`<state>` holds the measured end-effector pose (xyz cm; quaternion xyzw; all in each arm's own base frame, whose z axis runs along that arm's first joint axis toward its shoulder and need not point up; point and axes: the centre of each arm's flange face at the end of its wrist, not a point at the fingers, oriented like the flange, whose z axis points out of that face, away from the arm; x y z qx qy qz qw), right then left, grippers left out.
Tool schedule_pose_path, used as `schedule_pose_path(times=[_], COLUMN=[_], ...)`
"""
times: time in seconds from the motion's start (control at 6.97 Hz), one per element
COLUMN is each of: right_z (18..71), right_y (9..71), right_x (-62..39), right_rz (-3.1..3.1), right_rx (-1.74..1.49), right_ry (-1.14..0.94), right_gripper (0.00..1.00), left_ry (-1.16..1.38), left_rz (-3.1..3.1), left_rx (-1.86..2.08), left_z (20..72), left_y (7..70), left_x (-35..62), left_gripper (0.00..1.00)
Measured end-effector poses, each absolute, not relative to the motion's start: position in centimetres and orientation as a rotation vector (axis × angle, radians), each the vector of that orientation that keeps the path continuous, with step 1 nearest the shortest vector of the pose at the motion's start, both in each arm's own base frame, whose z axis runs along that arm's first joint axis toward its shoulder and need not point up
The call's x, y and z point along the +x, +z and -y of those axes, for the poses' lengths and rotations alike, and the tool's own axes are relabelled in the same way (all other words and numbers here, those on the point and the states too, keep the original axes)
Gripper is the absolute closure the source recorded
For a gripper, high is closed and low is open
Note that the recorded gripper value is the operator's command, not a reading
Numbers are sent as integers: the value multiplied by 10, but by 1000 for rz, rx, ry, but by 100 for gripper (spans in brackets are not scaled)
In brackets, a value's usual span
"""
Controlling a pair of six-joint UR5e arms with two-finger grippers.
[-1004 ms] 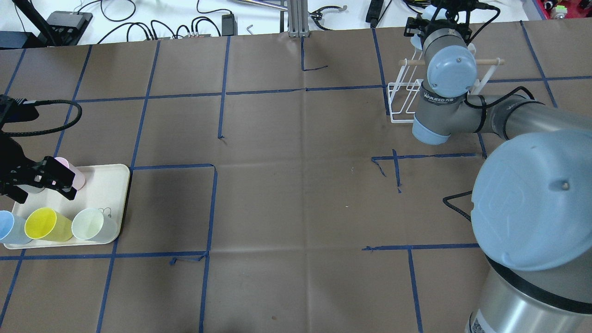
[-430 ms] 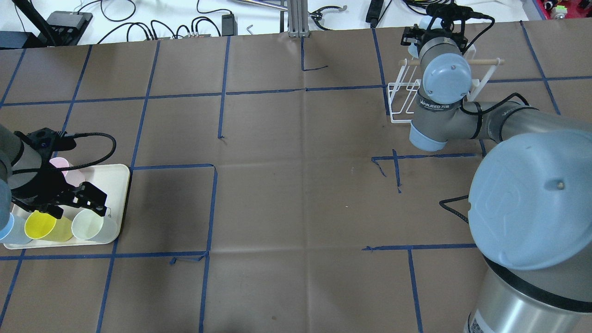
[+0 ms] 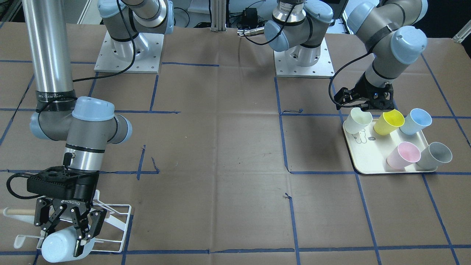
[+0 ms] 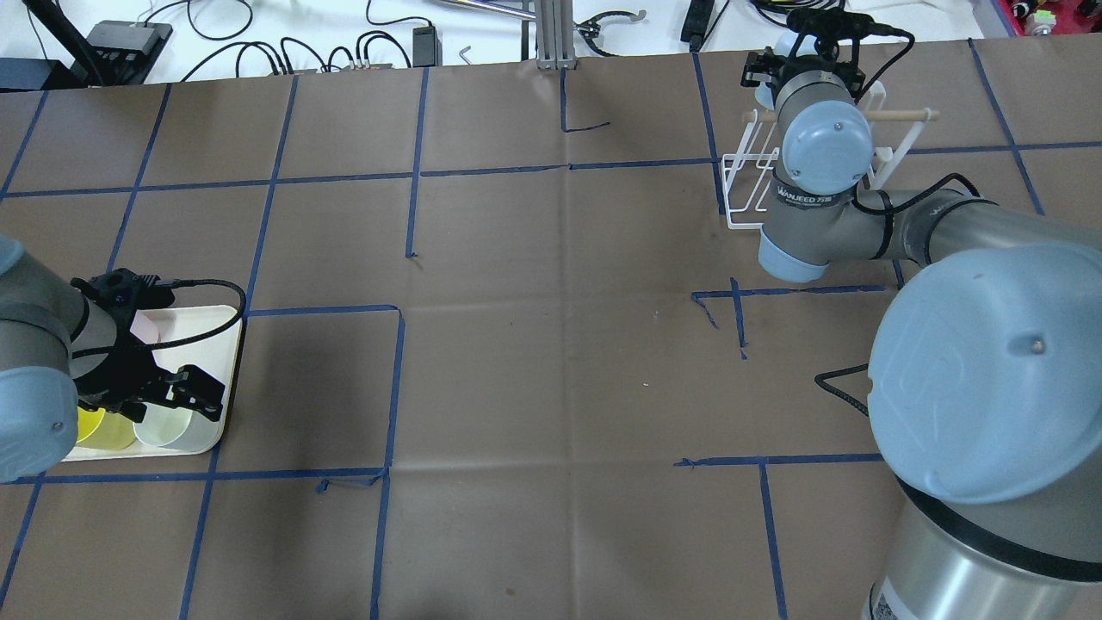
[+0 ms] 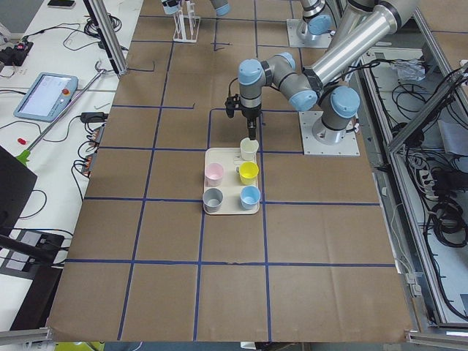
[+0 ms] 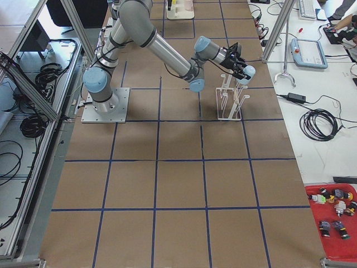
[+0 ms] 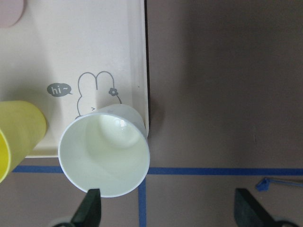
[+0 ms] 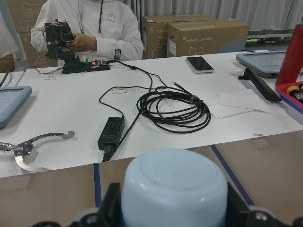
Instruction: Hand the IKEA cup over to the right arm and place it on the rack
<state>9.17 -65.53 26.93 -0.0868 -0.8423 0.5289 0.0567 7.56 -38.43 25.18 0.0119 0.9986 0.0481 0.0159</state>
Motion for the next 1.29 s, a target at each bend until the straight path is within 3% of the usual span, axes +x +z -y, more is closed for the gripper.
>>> schedule_pose_path(times=[0.43, 0.72, 0.86, 1.0, 1.29], right_z=[657, 656, 654, 648, 623], right_y=[271, 280, 293, 315, 358], right_x=[92, 95, 99, 102, 110], right_rz=[2553, 2547, 2540, 2526, 2521], right_rx=[-258, -257, -254, -252, -231], right_ry=[1609, 1632, 1662, 1698, 1766], right_gripper=[0, 0, 0, 0, 0], left_ry=[139, 139, 137, 134, 86], left_rz=[-3106, -3106, -3103, -3102, -3114], left_rx=[91, 80, 71, 68, 68], left_z=[390, 390, 390, 390, 395], left_y=[226, 226, 228, 229, 238], left_x=[80, 90, 95, 97, 97], left_gripper=[1, 62, 85, 100, 100])
